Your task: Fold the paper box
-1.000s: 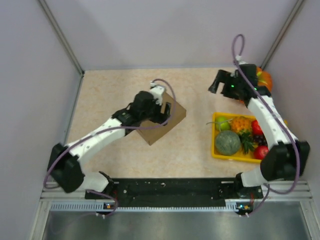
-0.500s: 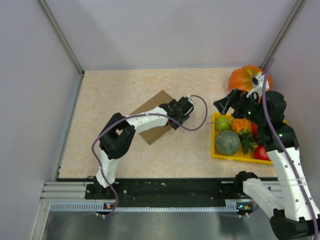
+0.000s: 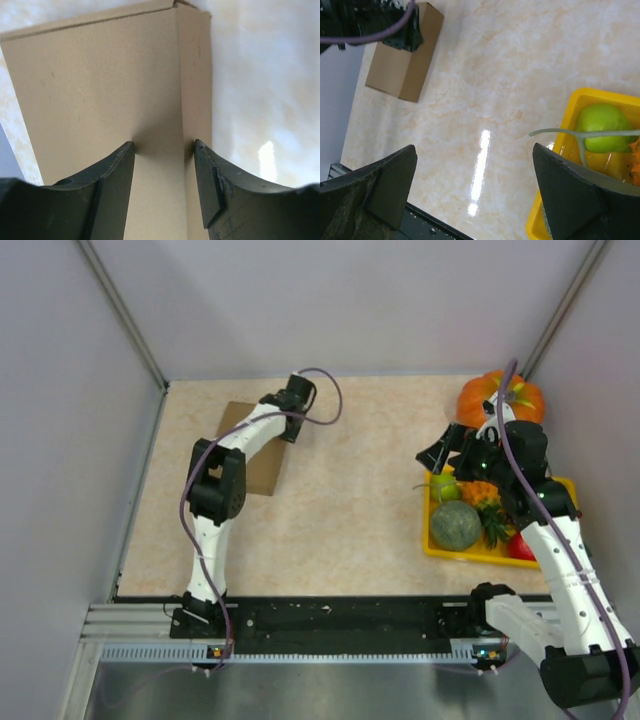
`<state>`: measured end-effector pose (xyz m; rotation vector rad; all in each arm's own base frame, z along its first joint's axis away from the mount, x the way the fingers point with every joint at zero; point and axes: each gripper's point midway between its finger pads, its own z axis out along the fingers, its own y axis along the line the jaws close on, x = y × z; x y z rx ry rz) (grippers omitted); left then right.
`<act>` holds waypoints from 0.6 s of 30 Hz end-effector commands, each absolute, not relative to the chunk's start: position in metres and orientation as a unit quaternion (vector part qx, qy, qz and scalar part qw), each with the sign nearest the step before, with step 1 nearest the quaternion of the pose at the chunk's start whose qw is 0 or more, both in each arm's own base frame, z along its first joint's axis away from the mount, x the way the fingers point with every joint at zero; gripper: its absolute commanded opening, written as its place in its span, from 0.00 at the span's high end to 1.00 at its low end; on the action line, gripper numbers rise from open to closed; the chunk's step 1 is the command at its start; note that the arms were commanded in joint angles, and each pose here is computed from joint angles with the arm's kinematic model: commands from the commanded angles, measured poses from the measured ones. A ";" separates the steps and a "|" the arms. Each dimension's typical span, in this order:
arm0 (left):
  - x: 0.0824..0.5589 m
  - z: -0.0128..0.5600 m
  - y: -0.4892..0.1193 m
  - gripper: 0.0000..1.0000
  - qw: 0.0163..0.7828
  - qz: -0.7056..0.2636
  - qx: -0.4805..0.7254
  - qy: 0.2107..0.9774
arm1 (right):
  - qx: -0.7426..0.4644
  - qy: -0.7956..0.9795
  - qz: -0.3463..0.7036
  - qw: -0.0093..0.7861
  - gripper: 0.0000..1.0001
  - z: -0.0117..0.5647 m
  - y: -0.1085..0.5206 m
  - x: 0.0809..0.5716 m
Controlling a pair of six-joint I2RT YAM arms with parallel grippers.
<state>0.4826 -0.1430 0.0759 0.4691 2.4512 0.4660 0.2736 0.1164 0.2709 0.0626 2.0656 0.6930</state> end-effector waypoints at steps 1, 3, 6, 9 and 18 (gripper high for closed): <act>0.532 0.081 -0.071 0.45 0.279 0.178 0.090 0.939 | 0.011 0.825 0.302 0.478 0.03 0.282 0.124 0.279; 0.550 0.079 -0.058 0.46 0.288 0.163 0.078 0.941 | 0.011 0.827 0.304 0.473 0.03 0.280 0.126 0.280; 0.573 0.078 -0.032 0.46 0.300 0.165 0.065 0.937 | 0.010 0.830 0.302 0.468 0.03 0.275 0.126 0.282; 0.585 0.075 -0.011 0.48 0.304 0.168 0.065 0.936 | 0.013 0.834 0.300 0.463 0.03 0.269 0.125 0.281; 0.565 0.057 0.028 0.48 0.274 0.191 0.122 0.935 | 0.011 0.845 0.311 0.434 0.03 0.254 0.131 0.283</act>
